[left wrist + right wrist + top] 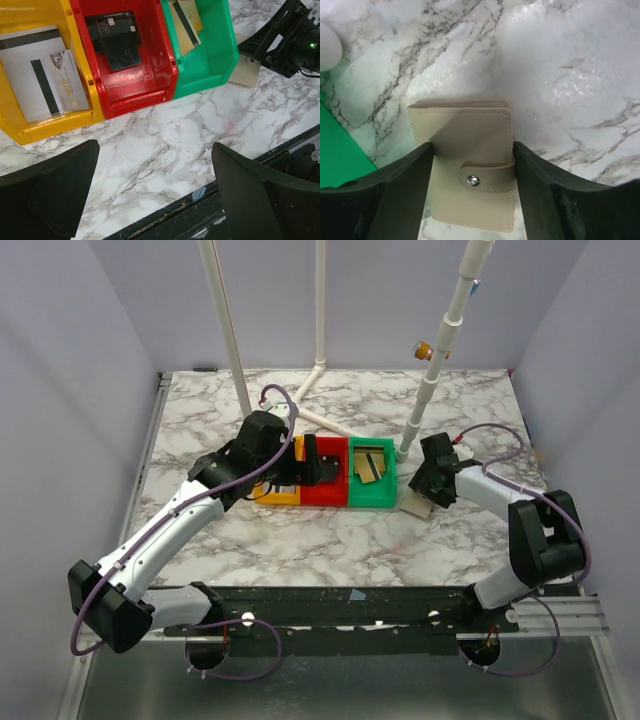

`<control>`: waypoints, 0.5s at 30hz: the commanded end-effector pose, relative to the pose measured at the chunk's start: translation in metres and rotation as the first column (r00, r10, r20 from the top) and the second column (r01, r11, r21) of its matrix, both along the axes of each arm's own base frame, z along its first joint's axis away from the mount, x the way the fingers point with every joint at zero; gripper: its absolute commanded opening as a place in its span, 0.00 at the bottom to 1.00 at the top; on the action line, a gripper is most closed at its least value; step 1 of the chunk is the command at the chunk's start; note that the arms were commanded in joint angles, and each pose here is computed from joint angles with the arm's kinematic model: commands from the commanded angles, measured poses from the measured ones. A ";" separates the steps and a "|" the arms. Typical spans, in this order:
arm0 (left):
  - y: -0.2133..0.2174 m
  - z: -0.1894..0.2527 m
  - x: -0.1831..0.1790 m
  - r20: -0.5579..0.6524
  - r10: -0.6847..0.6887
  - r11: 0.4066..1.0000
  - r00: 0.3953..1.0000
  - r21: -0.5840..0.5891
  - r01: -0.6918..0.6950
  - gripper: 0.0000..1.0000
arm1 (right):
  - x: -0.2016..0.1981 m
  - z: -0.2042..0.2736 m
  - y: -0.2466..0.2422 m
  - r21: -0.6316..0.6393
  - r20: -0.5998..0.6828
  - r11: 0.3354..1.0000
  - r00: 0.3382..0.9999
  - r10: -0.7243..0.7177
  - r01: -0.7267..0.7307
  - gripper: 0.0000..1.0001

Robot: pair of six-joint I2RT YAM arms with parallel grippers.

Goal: Take the credit cards out of the card holder
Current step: Open the card holder at the center of the board.

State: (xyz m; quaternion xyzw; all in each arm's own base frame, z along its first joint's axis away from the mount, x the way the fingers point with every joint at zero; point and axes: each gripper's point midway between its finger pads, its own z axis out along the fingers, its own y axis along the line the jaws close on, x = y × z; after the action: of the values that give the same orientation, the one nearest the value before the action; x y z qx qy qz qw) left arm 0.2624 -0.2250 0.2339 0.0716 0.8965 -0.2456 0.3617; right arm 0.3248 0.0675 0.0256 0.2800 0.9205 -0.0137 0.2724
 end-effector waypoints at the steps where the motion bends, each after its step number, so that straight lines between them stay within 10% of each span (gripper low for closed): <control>1: -0.006 -0.008 -0.003 -0.038 -0.009 1.000 0.999 -0.029 0.008 0.99 | -0.033 -0.003 0.001 0.035 -0.066 0.999 0.998 -0.013 0.016 0.61; 15: -0.011 -0.035 -0.011 -0.098 -0.025 0.998 0.995 -0.055 0.020 0.99 | -0.070 0.016 0.015 0.156 -0.037 0.987 0.998 0.048 -0.042 0.57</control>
State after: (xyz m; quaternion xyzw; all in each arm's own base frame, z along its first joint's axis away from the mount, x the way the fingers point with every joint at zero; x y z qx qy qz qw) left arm 0.2518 -0.2276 0.1996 0.0621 0.9113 -0.2508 0.3205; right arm 0.2689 0.0773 0.0478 0.2843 0.9230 0.0521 0.2542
